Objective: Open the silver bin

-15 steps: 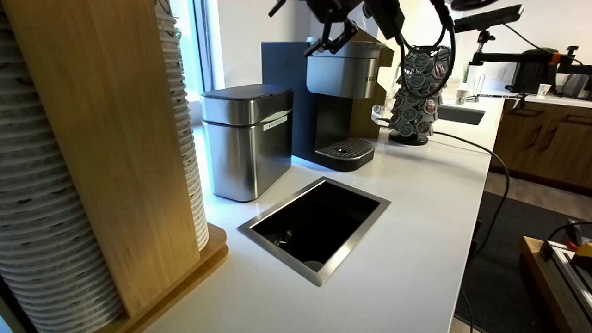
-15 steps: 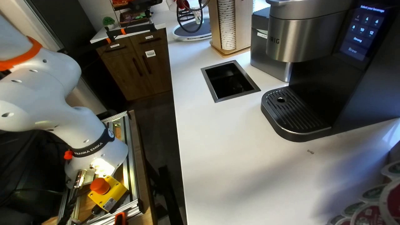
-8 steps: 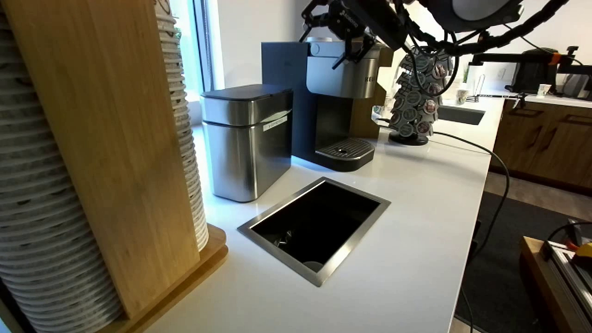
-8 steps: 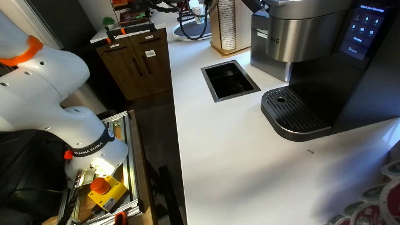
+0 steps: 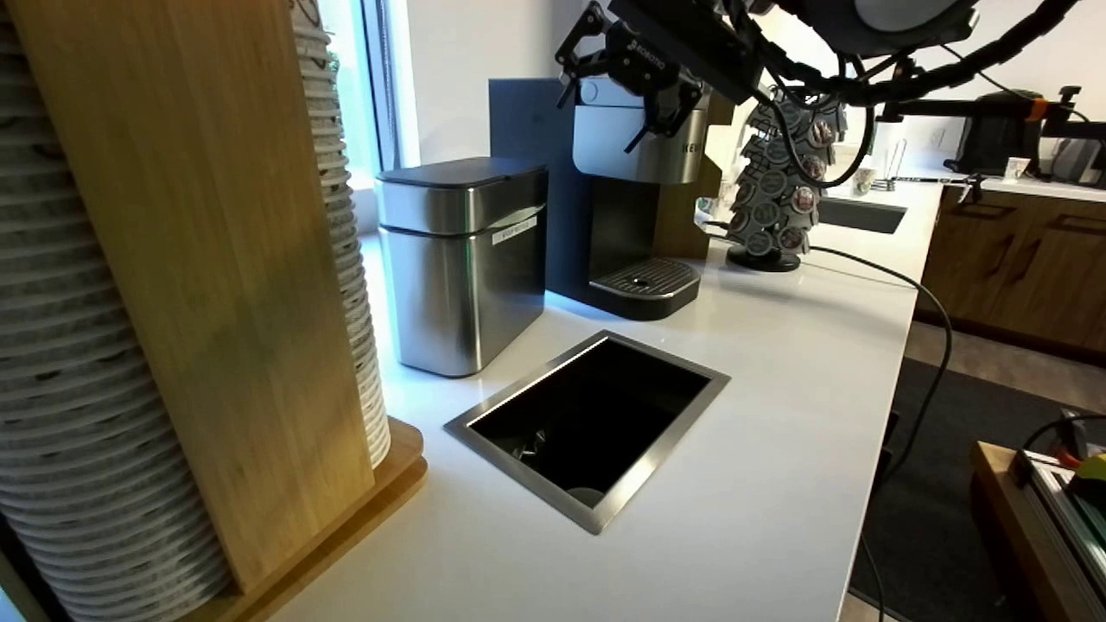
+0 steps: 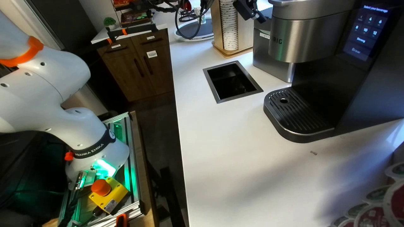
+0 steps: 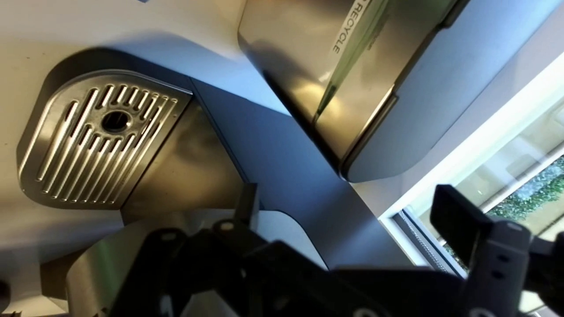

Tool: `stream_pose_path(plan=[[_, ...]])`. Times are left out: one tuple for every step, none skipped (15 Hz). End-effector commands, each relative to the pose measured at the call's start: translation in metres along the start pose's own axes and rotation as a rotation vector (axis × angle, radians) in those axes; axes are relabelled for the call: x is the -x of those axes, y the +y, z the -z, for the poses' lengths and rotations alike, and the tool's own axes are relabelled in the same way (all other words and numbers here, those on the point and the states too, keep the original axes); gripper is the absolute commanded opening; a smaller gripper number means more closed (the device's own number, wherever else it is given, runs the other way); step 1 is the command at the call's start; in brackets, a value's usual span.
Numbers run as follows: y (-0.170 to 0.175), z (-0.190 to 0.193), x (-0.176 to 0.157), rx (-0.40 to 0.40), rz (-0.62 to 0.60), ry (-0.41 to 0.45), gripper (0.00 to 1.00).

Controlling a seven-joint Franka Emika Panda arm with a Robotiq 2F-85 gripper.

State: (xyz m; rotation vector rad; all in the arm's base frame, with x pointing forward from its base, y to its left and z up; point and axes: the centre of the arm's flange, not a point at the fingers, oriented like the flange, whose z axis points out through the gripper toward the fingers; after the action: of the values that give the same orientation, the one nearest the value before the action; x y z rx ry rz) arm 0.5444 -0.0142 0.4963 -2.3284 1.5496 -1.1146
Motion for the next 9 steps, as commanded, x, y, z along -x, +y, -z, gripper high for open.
stream_pose_path(plan=[[0.001, -0.002, 0.004, 0.029, -0.015, -0.035, 1.00], [0.002, -0.006, 0.009, 0.051, -0.029, -0.034, 1.00], [0.004, -0.009, 0.013, 0.080, -0.026, -0.053, 1.00], [0.006, -0.011, 0.017, 0.095, -0.028, -0.060, 1.00], [0.007, -0.013, 0.021, 0.116, -0.025, -0.075, 1.00], [0.007, -0.016, 0.025, 0.126, -0.033, -0.092, 1.00], [0.006, -0.017, 0.028, 0.133, -0.044, -0.117, 1.00], [0.005, -0.016, 0.031, 0.133, -0.053, -0.154, 1.00], [0.005, -0.017, 0.036, 0.110, -0.060, -0.193, 1.00]])
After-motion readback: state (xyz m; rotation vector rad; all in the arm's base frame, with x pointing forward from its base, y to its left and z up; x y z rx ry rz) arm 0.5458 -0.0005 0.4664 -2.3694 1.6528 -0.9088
